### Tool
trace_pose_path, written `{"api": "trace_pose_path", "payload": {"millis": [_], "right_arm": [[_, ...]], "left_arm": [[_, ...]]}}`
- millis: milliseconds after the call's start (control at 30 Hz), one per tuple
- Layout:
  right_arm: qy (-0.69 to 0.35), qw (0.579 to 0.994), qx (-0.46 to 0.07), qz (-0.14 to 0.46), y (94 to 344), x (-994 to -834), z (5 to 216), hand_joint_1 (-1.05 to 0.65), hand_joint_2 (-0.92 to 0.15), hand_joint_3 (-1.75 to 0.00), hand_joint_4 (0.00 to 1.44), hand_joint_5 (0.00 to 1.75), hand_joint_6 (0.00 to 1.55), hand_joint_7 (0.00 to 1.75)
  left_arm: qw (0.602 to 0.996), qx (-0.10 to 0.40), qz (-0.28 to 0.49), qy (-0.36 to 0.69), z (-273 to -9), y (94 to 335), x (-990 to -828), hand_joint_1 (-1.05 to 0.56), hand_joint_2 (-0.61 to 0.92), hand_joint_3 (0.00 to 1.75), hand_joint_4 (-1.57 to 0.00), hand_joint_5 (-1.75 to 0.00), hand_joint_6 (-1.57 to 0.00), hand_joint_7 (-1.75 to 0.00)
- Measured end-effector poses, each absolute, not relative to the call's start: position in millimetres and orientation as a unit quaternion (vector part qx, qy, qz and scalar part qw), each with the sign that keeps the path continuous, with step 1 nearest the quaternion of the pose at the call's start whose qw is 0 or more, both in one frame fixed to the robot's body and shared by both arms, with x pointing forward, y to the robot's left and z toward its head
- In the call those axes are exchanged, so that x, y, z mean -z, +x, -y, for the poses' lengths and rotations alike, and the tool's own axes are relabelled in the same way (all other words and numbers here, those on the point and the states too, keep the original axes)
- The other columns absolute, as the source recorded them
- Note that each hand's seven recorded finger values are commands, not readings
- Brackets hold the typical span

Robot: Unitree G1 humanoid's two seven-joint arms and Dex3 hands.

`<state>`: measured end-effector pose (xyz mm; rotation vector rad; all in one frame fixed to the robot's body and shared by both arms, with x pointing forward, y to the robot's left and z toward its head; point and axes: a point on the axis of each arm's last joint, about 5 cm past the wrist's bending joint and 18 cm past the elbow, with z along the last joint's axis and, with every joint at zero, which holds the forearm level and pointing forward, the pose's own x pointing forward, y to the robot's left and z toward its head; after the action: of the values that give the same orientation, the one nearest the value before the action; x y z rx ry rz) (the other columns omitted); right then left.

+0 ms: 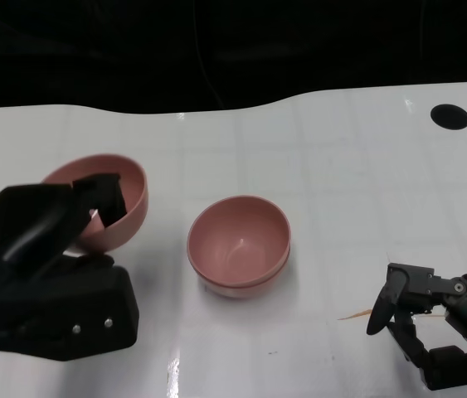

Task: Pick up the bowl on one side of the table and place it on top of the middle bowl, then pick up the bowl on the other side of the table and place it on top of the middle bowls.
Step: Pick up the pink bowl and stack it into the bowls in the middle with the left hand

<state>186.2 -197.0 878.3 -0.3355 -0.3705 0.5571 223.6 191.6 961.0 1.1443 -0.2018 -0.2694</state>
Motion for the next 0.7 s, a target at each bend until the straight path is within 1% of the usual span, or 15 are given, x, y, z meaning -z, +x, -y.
{"api": "trace_pose_path", "payload": {"millis": [133, 233, 400, 467, 500, 600, 700], "right_arm": [[-0.166, 0.931, -0.272, 0.18, 186, -878.2, 197, -0.15, -0.57, -1.12, 0.9, 1.75, 0.68, 1.72], [-0.166, 0.931, -0.272, 0.18, 186, -878.2, 197, -0.14, -0.58, -1.12, 0.9, 1.75, 0.68, 1.71], [-0.165, 0.931, -0.272, 0.18, 186, -878.1, 197, -0.13, -0.57, -1.12, 0.9, 1.75, 0.68, 1.71], [-0.165, 0.931, -0.272, 0.18, 186, -878.1, 197, -0.13, -0.57, -1.12, 0.89, 1.75, 0.68, 1.71], [-0.165, 0.931, -0.272, 0.18, 186, -878.1, 197, -0.14, -0.58, -1.09, 0.89, 1.75, 0.69, 1.7], [-0.165, 0.931, -0.272, 0.18, 186, -878.1, 197, -0.14, -0.59, -1.08, 0.89, 1.75, 0.69, 1.7], [-0.166, 0.931, -0.271, 0.18, 186, -878.1, 197, -0.13, -0.59, -1.08, 0.89, 1.75, 0.69, 1.7]], "left_arm": [[0.822, 0.14, 0.114, 0.541, -184, 224, -981.8, -0.03, 0.64, 0.79, -0.75, -1.75, -0.56, -1.75], [0.82, 0.14, 0.136, 0.539, -178, 225, -993.9, -0.02, 0.6, 0.84, -0.78, -1.75, -0.59, -1.75], [0.819, 0.141, 0.17, 0.529, -167, 225, -1011.3, -0.03, 0.58, 0.87, -0.78, -1.75, -0.6, -1.75], [0.817, 0.147, 0.181, 0.527, -161, 225, -1016.7, -0.03, 0.57, 0.88, -0.78, -1.75, -0.59, -1.75], [0.817, 0.151, 0.186, 0.525, -158, 225, -1018.6, -0.03, 0.55, 0.92, -0.79, -1.75, -0.6, -1.75], [0.815, 0.164, 0.198, 0.519, -149, 226, -1022.0, -0.05, 0.52, 0.96, -0.8, -1.75, -0.6, -1.75], [0.81, 0.173, 0.21, 0.52, -141, 228, -1026.1, -0.05, 0.48, 0.95, -0.8, -1.75, -0.61, -1.75]]}}
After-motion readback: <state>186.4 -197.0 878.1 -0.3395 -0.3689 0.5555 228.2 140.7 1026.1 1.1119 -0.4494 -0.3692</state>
